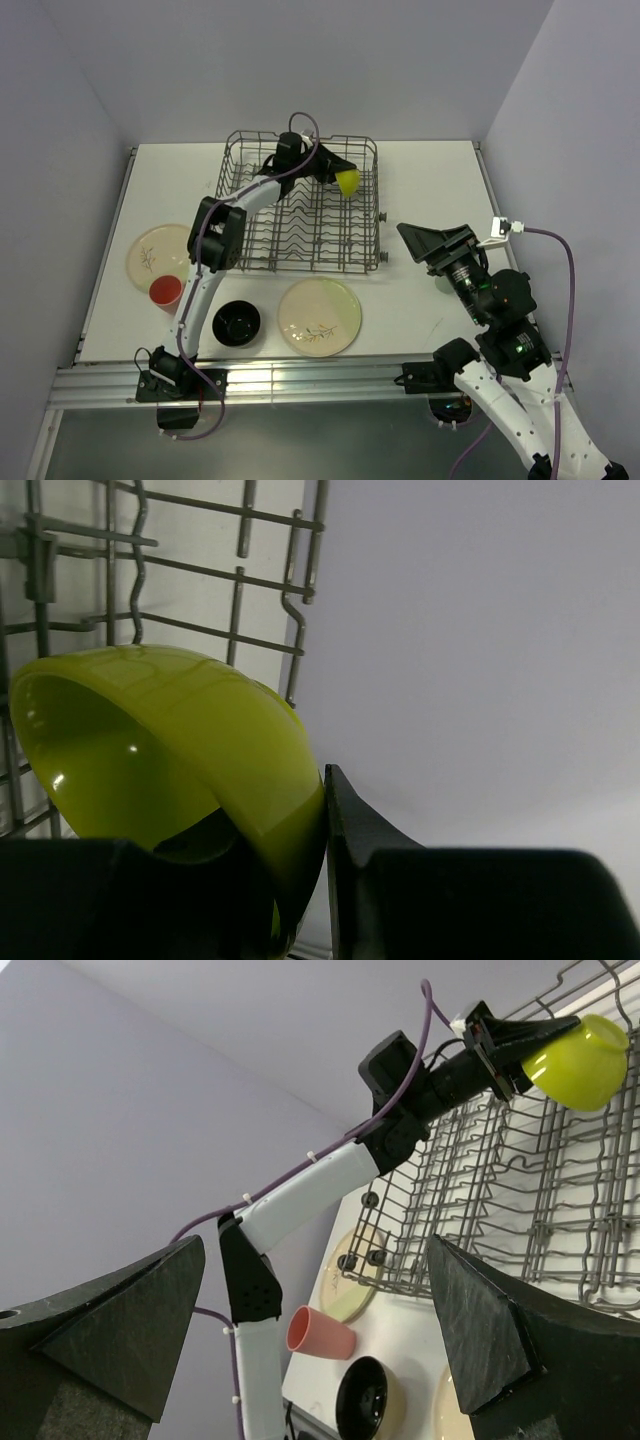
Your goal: Load the mixed dishes into the dish rack
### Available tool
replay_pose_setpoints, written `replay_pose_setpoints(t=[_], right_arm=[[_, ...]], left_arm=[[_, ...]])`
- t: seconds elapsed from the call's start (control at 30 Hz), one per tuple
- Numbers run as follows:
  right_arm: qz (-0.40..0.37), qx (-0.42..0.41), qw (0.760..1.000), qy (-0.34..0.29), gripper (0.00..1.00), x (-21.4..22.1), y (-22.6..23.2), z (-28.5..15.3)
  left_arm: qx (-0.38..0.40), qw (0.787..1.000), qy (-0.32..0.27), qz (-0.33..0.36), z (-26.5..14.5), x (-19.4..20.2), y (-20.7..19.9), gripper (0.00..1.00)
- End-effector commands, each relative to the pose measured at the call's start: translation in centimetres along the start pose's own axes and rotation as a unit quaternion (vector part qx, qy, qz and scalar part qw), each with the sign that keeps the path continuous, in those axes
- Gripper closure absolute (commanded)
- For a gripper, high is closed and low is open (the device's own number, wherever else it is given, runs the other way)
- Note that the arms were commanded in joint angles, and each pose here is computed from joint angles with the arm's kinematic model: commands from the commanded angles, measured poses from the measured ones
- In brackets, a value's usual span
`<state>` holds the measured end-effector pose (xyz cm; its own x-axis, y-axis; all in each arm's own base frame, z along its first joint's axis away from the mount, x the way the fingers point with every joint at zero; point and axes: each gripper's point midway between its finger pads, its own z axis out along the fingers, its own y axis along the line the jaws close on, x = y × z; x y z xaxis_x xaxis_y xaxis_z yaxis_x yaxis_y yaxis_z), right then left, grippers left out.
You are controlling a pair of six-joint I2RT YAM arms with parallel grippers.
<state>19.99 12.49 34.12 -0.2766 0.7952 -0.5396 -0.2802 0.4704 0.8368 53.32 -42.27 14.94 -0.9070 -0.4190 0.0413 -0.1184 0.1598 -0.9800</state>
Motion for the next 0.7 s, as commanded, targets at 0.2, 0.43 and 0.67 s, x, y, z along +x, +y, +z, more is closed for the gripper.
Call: replay_pose_setpoints(t=[0.2, 0.43, 0.67], right_arm=[[-0.013, -0.013, 0.999, -0.030, 0.00, -1.7, 1.3, -0.7], [-0.011, -0.015, 0.999, -0.033, 0.00, -1.9, 1.4, -0.9], [-0.010, -0.011, 0.999, -0.031, 0.00, -1.7, 1.1, -0.8]], left_arm=[[0.059, 0.997, 0.021, 0.037, 0.0, 0.4, -4.0, 1.00], [0.093, 0.994, 0.050, 0.010, 0.4, 0.9, -3.7, 1.00], [0.085, 0.994, 0.068, 0.006, 1.2, 1.2, -2.5, 1.00]])
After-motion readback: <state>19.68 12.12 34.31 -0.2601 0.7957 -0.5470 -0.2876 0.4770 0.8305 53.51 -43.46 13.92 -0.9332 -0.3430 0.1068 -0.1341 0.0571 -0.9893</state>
